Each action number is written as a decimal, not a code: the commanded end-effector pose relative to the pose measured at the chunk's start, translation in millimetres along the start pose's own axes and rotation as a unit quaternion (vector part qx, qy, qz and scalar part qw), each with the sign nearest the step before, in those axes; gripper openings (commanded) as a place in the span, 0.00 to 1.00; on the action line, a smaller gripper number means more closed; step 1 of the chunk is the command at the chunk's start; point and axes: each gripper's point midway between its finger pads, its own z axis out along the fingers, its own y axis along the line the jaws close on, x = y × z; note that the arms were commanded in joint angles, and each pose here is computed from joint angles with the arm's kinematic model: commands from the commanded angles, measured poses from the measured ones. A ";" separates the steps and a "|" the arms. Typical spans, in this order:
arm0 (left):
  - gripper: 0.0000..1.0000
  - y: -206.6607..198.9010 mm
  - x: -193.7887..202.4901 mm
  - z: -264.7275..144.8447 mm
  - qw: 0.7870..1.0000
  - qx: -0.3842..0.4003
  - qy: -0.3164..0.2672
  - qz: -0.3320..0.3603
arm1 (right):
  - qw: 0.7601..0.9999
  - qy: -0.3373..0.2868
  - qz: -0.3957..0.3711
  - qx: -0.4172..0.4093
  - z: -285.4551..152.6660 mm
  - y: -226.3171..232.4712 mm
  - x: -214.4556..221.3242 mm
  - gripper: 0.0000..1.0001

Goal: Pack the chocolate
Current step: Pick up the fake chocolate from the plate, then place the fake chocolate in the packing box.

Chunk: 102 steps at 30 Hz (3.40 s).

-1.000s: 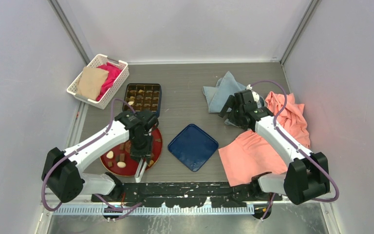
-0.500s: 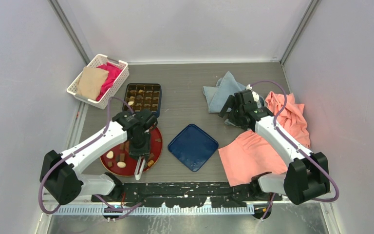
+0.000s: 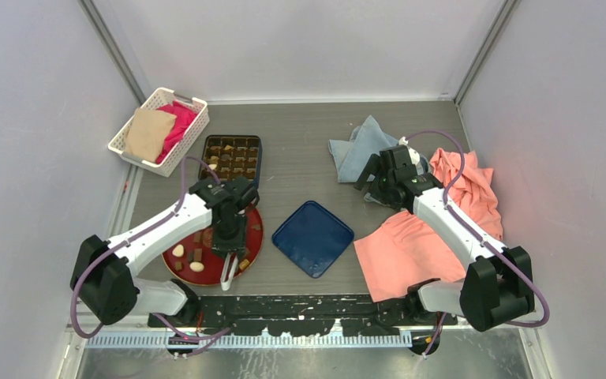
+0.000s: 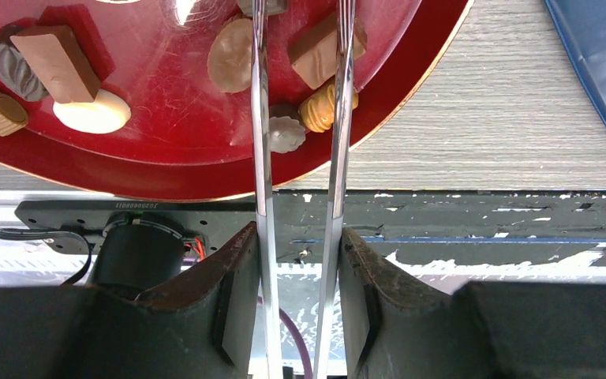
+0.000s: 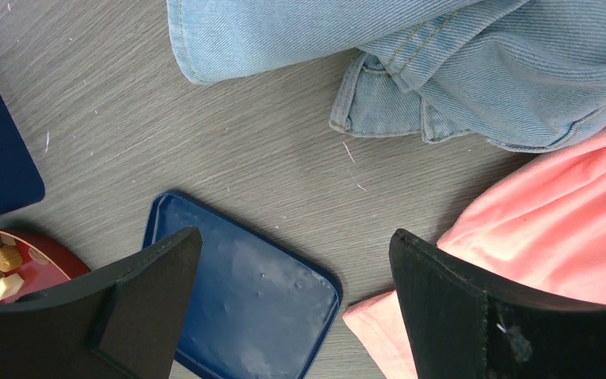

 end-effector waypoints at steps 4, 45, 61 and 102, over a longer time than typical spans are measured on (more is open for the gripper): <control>0.38 -7.8 -3.0 8.2 1.000 -0.001 0.010 0.017 | 0.999 -0.025 -0.001 -0.025 -9.1 10.4 -10.4 0.94; 0.00 -28.7 -39.6 -46.7 0.994 0.044 -0.095 0.009 | 0.999 -0.029 -0.002 -0.026 -12.6 8.5 -9.2 0.94; 0.00 18.4 -150.4 -102.2 0.974 0.068 -0.204 -0.069 | 0.999 -0.031 -0.004 -0.021 -17.7 2.5 -6.4 0.94; 0.05 67.3 -249.8 -27.1 0.979 0.109 -0.131 -0.115 | 0.999 -0.033 -0.009 -0.008 -11.9 1.6 -10.3 0.95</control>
